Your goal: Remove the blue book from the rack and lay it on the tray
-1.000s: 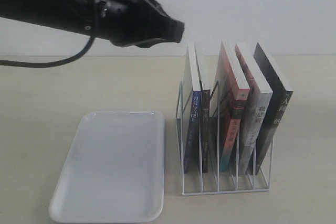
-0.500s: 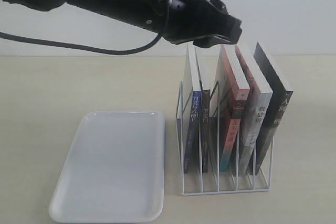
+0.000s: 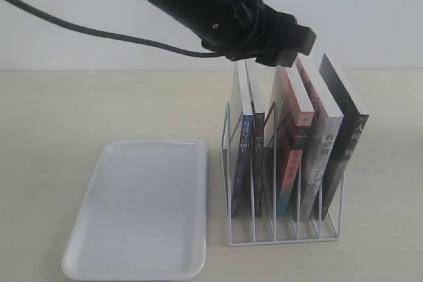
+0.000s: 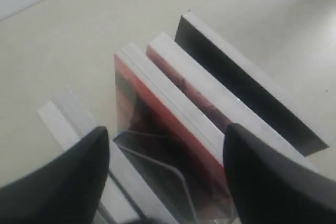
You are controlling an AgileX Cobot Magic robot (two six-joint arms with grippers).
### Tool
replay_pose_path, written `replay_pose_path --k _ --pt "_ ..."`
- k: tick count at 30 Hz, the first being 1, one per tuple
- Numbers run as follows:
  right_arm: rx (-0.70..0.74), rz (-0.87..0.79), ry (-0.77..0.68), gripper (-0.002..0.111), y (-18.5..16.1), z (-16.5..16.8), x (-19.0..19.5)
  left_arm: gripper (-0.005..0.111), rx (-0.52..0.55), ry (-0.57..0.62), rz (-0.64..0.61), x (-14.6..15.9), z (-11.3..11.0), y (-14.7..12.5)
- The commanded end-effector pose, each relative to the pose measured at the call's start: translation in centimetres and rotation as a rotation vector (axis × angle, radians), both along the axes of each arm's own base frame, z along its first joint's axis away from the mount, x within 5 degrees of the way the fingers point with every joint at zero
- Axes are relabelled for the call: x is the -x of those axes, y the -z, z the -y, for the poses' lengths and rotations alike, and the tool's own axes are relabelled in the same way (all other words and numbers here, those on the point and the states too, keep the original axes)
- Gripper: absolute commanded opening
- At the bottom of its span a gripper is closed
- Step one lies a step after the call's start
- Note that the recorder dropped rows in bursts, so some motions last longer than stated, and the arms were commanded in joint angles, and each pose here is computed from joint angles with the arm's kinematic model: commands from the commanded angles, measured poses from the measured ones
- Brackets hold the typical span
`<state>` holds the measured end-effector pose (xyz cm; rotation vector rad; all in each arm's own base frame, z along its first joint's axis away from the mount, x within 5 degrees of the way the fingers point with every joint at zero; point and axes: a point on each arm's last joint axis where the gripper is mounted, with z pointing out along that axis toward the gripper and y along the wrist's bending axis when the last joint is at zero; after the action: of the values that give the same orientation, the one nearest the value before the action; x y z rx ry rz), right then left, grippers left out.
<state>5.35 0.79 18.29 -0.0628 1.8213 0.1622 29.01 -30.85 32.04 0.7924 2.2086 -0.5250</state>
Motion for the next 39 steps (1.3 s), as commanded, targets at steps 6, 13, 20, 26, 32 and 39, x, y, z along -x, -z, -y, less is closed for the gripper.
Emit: replay_pose_path --k 6,13,20,26,32,39 --pt "0.001 0.012 0.003 0.000 -0.1 0.0 0.0 0.058 -0.114 -0.138 -0.033 0.7 2.6 -1.7" --pt "0.001 0.012 0.003 0.000 -0.1 0.0 0.0 0.057 -0.177 -0.190 -0.169 -0.4 4.6 0.1" --pt "0.001 0.014 0.003 0.000 -0.1 0.0 0.0 0.057 -0.108 -0.155 -0.216 -0.2 5.4 -0.3" --pt "0.001 0.014 0.003 0.000 -0.1 0.0 0.0 0.052 -0.102 -0.180 -0.238 -0.3 5.6 0.2" --pt "0.001 0.014 0.003 0.000 -0.1 0.0 0.0 0.052 -0.123 -0.222 -0.262 -1.0 6.2 2.3" --pt "0.001 0.014 0.003 0.000 -0.1 0.0 0.0 0.052 -0.123 -0.313 -0.286 -1.2 5.8 2.4"
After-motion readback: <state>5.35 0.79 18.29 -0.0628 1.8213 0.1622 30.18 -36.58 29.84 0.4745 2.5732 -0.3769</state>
